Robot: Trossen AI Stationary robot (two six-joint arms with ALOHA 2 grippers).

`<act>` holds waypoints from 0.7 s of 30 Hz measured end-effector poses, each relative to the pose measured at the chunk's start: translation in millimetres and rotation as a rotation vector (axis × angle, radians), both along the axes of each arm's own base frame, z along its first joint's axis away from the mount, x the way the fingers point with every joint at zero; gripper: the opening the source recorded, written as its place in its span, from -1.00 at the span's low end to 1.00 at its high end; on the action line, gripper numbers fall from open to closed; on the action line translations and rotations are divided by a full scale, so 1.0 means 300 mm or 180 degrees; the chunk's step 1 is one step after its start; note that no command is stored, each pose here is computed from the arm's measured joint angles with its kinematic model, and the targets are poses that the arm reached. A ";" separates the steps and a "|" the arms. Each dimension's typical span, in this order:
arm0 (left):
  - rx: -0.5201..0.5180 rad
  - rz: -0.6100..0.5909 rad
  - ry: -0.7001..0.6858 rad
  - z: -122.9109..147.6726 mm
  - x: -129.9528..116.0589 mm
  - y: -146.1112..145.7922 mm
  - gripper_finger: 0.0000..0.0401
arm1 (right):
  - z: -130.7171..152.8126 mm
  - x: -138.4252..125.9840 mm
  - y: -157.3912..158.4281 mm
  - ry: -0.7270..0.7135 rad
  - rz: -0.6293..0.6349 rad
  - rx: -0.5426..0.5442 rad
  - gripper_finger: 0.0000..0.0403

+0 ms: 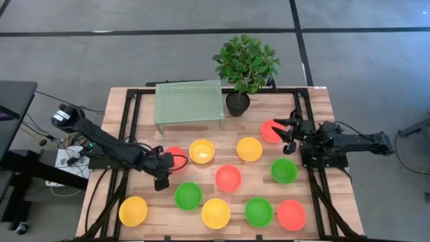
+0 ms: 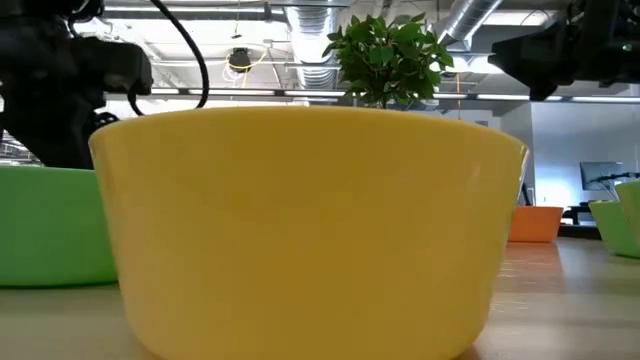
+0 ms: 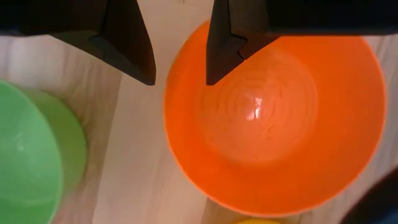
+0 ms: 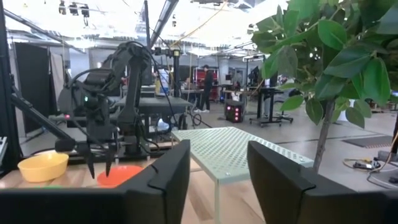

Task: Pick & Place Mini bowls
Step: Put the orange bowl on the shelf

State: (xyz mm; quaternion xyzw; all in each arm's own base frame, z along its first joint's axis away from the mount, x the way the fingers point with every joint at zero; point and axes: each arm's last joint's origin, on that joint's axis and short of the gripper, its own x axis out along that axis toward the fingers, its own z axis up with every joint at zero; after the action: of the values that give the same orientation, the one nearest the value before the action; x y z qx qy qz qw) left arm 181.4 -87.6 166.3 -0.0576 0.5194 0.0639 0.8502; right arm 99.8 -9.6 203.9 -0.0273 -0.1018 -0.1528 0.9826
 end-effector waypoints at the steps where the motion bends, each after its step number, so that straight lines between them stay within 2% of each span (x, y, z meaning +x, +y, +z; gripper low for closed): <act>1: 0.0017 0.0000 0.0029 -0.007 0.002 -0.001 -0.29 | 0.001 0.002 0.000 -0.0001 -0.0002 -0.0007 -0.18; 7: 0.0183 -0.0072 0.0227 -0.050 0.014 -0.006 -0.38 | 0.001 0.003 0.000 0.0000 -0.0002 -0.0007 -0.06; 13: 0.0204 -0.0135 0.0140 -0.036 0.012 -0.005 -0.92 | 0.001 0.003 0.000 0.0001 -0.0002 -0.0008 -0.06; 17: 0.0147 -0.0114 -0.0067 0.012 0.016 -0.006 -0.96 | 0.006 0.002 0.000 -0.0055 -0.0003 -0.0009 -0.09; 21: 0.0207 -0.0212 -0.0498 0.129 0.057 -0.022 -0.97 | 0.021 -0.002 0.000 -0.0204 -0.0004 -0.0012 -0.12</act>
State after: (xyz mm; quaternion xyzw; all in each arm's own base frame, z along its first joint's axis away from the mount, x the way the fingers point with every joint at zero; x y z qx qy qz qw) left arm 198.5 -94.3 205.0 -0.0174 0.4507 0.0477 0.8912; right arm 99.2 -9.6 210.1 -0.0243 -0.1336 -0.1539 0.9787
